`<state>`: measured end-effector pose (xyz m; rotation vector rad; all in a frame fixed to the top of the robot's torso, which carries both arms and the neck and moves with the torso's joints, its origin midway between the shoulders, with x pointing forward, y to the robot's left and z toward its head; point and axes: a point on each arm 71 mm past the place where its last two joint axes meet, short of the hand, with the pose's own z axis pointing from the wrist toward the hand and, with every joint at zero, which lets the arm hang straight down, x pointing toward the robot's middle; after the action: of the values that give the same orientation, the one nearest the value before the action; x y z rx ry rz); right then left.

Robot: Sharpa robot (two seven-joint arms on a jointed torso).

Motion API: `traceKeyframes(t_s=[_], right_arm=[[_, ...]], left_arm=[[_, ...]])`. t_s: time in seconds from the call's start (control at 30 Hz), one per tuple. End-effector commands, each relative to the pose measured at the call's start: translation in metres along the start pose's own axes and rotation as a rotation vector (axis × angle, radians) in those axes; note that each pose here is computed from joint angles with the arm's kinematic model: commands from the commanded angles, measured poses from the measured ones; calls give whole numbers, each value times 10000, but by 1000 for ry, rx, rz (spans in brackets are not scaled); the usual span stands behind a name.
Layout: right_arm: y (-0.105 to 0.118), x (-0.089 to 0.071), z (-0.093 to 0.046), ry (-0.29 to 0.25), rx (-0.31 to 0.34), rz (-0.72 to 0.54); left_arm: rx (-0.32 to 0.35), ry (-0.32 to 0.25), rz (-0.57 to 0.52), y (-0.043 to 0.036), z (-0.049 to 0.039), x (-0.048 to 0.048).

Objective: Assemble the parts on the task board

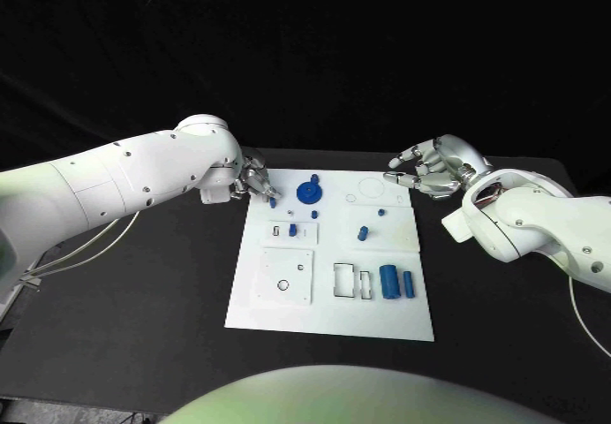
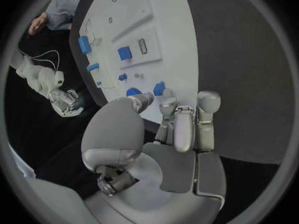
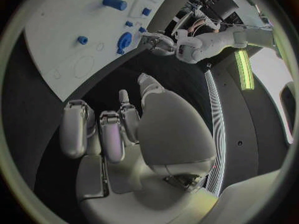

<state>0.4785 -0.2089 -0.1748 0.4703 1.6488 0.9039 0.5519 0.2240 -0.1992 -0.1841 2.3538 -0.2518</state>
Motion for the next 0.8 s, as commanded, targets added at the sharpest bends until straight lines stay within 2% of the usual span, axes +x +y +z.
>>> traceKeyframes(t_s=[0.03, 0.8], right_arm=[[7, 15, 0, 15, -9, -9], [3, 12, 3, 14, -8, -10]], left_arm=[[8, 23, 6, -20, 1, 19], [14, 25, -17, -12, 3, 24]])
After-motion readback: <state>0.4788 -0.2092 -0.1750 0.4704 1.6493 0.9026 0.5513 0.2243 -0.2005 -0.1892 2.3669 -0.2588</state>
